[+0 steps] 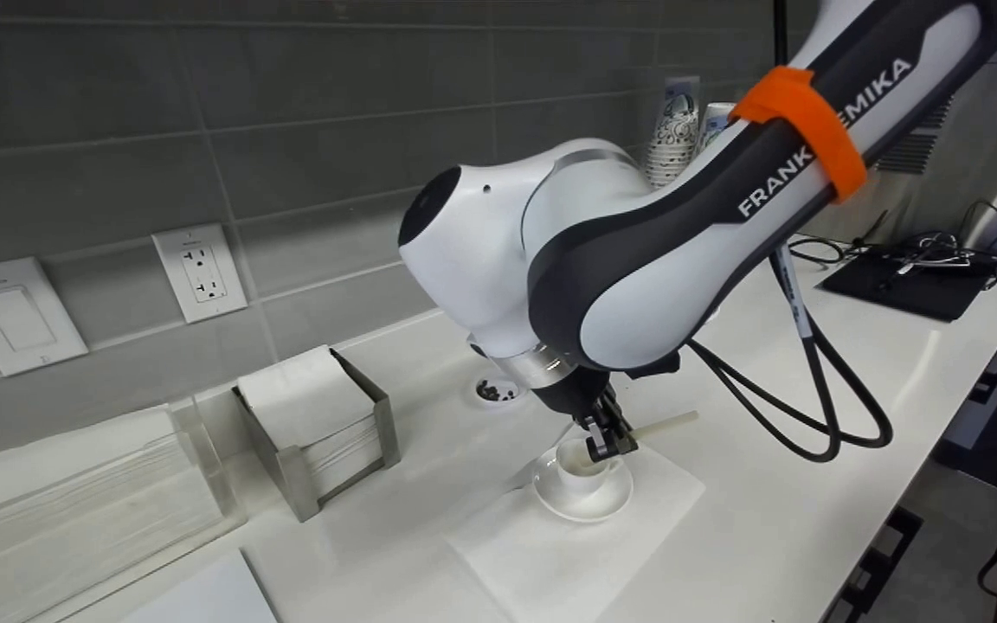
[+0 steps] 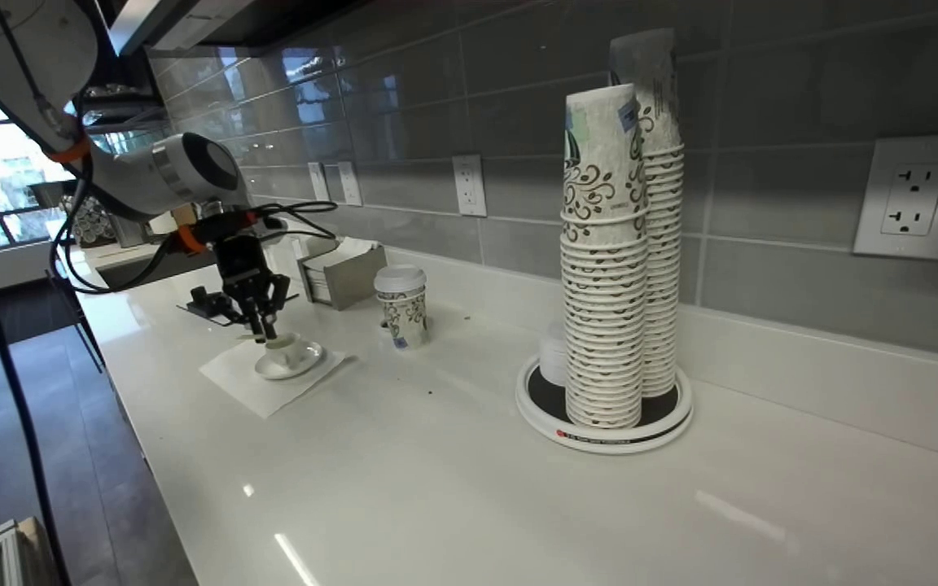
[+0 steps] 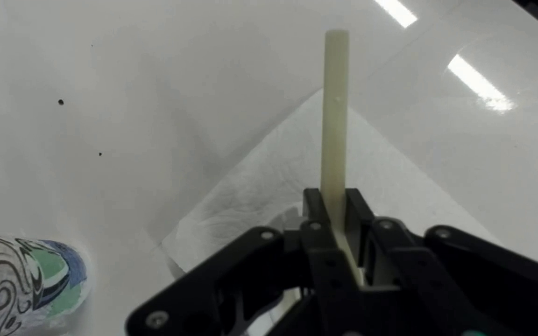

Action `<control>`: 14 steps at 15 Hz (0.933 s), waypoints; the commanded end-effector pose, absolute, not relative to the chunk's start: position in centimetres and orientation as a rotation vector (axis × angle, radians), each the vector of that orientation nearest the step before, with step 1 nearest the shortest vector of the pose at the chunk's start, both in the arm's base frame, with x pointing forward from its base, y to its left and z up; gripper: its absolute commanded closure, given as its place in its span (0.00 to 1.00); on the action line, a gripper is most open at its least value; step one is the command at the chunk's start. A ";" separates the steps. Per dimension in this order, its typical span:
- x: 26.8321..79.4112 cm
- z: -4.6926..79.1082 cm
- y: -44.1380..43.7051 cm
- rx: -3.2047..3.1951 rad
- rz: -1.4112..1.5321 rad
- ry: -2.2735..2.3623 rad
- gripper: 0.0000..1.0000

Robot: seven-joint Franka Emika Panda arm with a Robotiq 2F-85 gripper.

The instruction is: Put the spoon into the white cup

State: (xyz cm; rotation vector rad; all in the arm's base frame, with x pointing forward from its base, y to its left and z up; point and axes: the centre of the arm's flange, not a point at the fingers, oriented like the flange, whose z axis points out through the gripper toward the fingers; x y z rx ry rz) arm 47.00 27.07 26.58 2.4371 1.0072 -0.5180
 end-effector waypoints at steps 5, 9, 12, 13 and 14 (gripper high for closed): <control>48.6 26.7 28.2 2.374 -0.574 1.023 0.46; 49.0 27.0 28.7 2.369 -0.570 1.027 0.25; 49.2 27.6 28.7 2.371 -0.577 1.019 0.28; 49.0 28.3 28.4 2.382 -0.596 1.003 0.20; 48.5 29.9 27.8 2.421 -0.609 1.003 0.08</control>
